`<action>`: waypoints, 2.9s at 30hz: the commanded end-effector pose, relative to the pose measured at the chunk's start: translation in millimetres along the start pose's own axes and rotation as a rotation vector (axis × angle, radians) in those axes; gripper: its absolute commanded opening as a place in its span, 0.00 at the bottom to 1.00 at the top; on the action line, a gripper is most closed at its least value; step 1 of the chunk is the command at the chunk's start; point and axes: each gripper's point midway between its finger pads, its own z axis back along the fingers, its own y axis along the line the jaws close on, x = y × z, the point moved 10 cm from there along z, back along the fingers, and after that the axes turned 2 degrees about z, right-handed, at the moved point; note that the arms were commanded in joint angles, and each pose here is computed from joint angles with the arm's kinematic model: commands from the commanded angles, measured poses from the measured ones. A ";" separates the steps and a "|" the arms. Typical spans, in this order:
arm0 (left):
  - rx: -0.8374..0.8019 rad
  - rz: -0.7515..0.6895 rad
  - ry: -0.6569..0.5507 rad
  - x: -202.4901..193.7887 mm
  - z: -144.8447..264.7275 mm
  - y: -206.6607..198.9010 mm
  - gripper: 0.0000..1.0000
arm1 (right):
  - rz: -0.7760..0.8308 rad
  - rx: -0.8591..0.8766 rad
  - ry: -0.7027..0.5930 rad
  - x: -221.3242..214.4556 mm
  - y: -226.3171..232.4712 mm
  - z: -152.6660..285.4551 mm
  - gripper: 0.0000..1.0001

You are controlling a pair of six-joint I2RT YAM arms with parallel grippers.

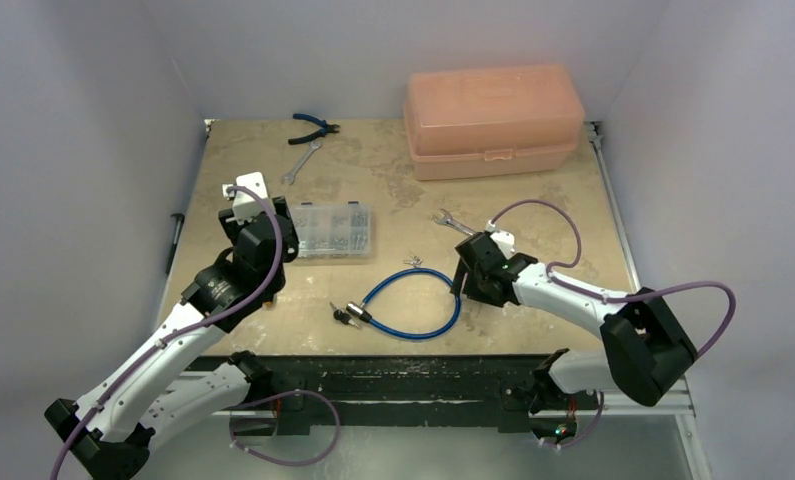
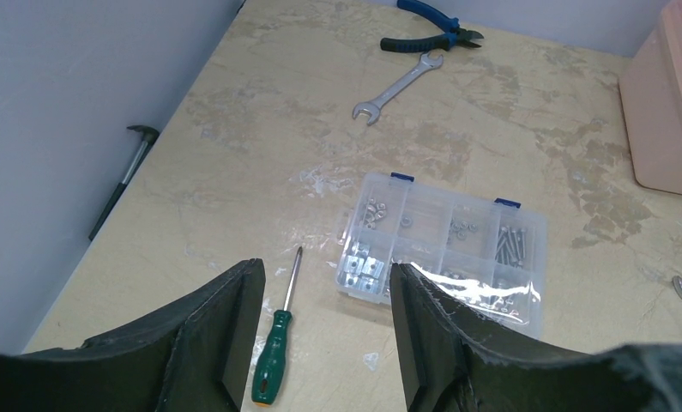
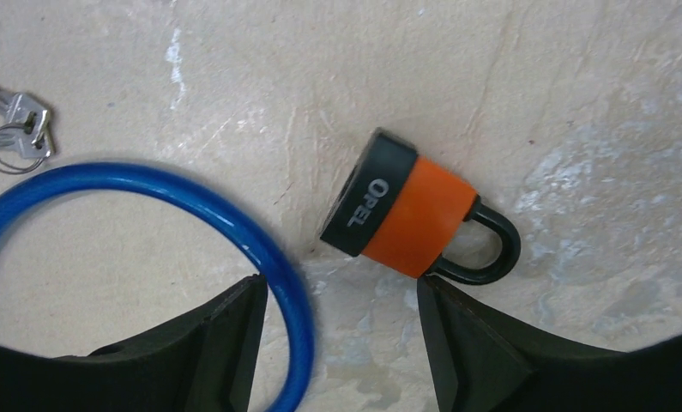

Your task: Unlock with the key

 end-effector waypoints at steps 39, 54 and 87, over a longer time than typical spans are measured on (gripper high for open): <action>-0.013 0.005 -0.014 4.0 -0.7 -1.0 0.59 | -0.077 0.180 0.032 17.4 -16.9 16.5 0.90; -0.006 -0.001 -0.012 3.1 -1.7 -1.5 0.58 | -0.055 0.131 0.060 14.9 -14.3 -7.5 0.95; -0.002 -0.005 -0.016 3.8 -1.1 0.0 0.59 | 0.047 -0.022 -0.035 65.3 2.4 -26.1 0.98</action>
